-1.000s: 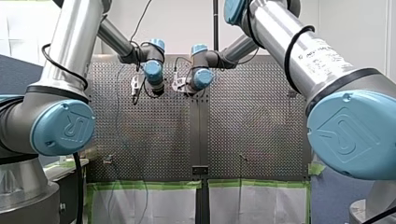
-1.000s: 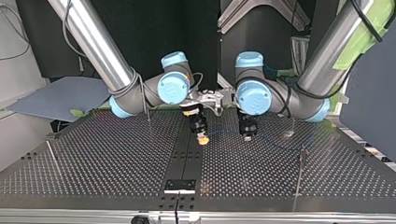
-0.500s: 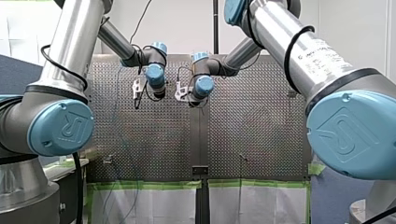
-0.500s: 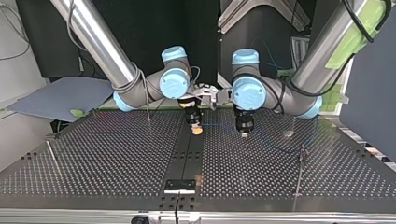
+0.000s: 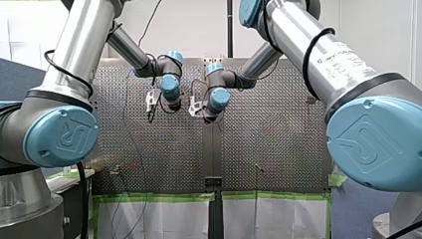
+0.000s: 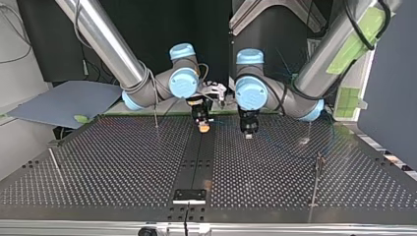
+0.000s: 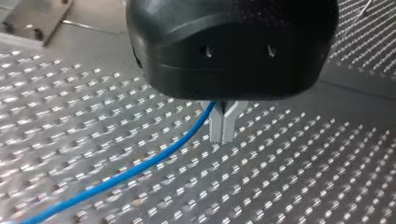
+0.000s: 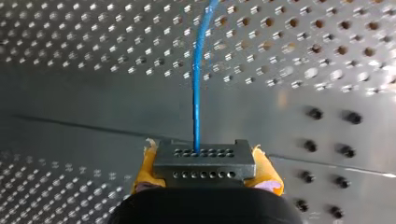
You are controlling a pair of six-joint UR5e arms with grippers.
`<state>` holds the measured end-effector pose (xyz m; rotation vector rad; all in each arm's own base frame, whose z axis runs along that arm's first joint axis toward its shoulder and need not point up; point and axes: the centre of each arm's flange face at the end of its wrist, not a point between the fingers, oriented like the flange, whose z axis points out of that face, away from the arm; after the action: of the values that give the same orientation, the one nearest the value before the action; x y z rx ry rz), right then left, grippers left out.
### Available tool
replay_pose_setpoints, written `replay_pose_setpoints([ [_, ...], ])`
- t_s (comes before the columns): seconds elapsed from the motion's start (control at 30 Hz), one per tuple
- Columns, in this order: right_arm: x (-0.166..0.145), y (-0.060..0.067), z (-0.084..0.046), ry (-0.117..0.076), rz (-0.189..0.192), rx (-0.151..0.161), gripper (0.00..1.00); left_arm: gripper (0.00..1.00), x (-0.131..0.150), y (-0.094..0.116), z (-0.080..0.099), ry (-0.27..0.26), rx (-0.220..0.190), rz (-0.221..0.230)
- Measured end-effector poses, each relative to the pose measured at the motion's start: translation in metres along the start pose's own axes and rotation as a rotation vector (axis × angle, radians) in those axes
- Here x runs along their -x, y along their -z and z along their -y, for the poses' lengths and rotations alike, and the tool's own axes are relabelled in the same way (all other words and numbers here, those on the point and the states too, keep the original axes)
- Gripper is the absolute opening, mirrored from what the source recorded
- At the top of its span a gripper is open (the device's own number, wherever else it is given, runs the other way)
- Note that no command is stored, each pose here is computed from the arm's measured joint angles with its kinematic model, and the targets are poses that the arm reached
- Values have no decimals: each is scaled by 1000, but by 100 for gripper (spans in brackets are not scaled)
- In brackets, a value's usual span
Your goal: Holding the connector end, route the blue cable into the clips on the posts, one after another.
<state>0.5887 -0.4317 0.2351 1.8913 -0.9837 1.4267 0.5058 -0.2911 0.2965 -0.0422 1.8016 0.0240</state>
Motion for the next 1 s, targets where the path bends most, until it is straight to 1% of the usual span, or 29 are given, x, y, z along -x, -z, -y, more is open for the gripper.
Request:
replay_pose_setpoints([
  [0.13, 11, 1, -5, 5, 18, 9, 0, 0, -27, 0, 12, -13, -4, -32],
  [0.33, 29, 1, -14, 5, 28, 23, 0, 0, -73, -3, 16, -10, -3, -74],
  [0.4, 35, 1, -17, 3, 29, 27, 0, 0, -80, -4, 16, -8, -1, -73],
  [0.57, 53, 2, -23, -2, 30, 36, 0, 0, -84, -7, 20, 4, -5, -44],
  [0.63, 60, 3, -26, -4, 31, 39, 0, 0, -89, -9, 22, 3, -9, -39],
  [0.77, 70, 3, -29, -6, 24, 44, 0, 0, -105, -12, 30, -10, -22, -44],
  [1.0, 91, 4, -45, -10, 22, 66, 0, 0, -138, -12, 49, -24, -52, -54],
])
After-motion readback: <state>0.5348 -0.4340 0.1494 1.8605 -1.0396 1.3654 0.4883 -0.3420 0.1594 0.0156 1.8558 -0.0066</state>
